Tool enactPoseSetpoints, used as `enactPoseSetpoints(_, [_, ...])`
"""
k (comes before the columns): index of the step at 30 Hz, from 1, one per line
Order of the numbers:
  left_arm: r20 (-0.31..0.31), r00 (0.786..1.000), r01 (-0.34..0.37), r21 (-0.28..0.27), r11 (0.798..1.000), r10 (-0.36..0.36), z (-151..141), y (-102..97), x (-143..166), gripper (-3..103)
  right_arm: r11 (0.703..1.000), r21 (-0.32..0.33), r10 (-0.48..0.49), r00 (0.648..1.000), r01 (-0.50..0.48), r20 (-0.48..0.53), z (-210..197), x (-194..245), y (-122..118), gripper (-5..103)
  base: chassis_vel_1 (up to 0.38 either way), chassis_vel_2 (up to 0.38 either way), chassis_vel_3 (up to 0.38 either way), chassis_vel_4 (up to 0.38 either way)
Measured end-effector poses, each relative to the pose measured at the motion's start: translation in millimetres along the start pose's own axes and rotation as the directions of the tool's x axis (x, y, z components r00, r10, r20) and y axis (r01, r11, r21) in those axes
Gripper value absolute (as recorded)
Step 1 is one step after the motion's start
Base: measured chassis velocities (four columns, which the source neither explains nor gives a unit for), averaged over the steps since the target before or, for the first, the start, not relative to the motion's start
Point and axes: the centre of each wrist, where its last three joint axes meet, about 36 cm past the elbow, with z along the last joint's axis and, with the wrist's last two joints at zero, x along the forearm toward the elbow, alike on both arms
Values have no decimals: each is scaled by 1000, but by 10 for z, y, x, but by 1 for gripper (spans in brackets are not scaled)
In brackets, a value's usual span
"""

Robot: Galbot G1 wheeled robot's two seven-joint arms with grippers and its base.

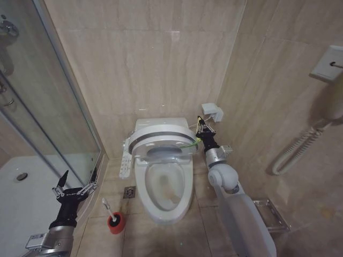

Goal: Open the toilet lid, clean the toilet bowl with a toilet brush, close the toilet lid, and flush.

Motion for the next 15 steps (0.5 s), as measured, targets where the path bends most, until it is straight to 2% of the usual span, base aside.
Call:
enactPoseSetpoints(8, [0,1000,0,0,1000,0,0,0,-1,100,999,3,35,999,-35,12,-16,143,-60,0,-187,119,228,-106])
enactPoseSetpoints(15, [0,1000,0,0,1000,0,0,0,0,100,998,14,61,998,-62,14,-66,194,-80,0,7,11,-13,-17])
